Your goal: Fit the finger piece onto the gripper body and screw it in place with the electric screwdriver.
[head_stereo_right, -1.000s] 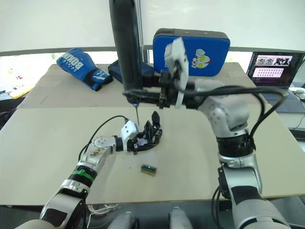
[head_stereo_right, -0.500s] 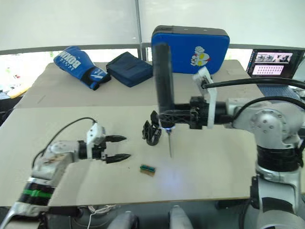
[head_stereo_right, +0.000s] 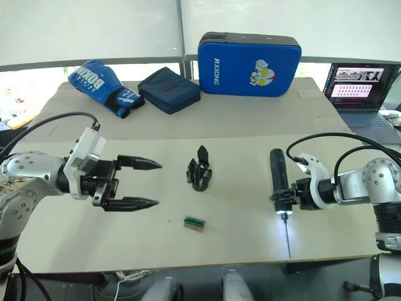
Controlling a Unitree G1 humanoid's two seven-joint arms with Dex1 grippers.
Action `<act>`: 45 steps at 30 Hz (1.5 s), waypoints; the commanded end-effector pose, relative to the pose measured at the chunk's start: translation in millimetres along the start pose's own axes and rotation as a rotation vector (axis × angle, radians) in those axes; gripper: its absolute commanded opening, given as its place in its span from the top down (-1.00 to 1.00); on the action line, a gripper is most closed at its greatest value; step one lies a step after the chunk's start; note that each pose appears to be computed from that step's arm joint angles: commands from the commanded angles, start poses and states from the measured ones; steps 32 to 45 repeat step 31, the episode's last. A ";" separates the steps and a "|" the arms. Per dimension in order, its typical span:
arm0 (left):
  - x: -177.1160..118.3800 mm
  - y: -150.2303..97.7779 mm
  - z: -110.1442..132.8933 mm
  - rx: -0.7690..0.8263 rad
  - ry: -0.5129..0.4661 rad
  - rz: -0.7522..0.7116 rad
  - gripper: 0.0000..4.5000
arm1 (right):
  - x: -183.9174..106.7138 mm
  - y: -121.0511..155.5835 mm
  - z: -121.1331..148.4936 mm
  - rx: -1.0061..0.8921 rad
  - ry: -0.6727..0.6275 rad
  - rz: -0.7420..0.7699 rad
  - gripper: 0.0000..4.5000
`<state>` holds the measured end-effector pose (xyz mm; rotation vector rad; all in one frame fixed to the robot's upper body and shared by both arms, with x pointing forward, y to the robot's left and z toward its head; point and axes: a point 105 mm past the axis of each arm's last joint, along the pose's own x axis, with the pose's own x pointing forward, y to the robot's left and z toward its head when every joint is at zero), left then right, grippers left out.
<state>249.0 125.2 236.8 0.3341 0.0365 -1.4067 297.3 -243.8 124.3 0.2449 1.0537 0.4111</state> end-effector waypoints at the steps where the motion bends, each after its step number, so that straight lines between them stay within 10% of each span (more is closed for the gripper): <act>1: 2.4 1.6 2.2 0.030 -0.001 0.007 -1.00 | -3.0 2.2 1.9 -0.014 -0.013 -0.008 0.14; 8: -14.1 2.0 -4.9 -0.054 0.013 0.054 -1.00 | -21.7 5.5 -5.4 -0.101 -0.071 0.024 -0.99; 18: -96.2 -8.7 -24.8 -0.273 0.147 0.264 -1.00 | -124.6 5.1 15.9 -0.437 -0.392 0.247 -0.99; 20: -115.9 -12.4 -38.0 -0.303 0.217 0.300 -1.00 | -133.5 -24.6 15.1 -0.680 -0.380 0.077 -0.99; 28: -137.7 4.6 -63.5 -0.245 0.272 0.415 -1.00 | -142.7 -35.5 21.9 -0.981 -0.387 0.054 -0.99; 45: -131.4 2.5 -63.4 -0.249 0.244 0.381 -1.00 | -138.7 -36.1 25.1 -0.998 -0.395 0.054 -0.99</act>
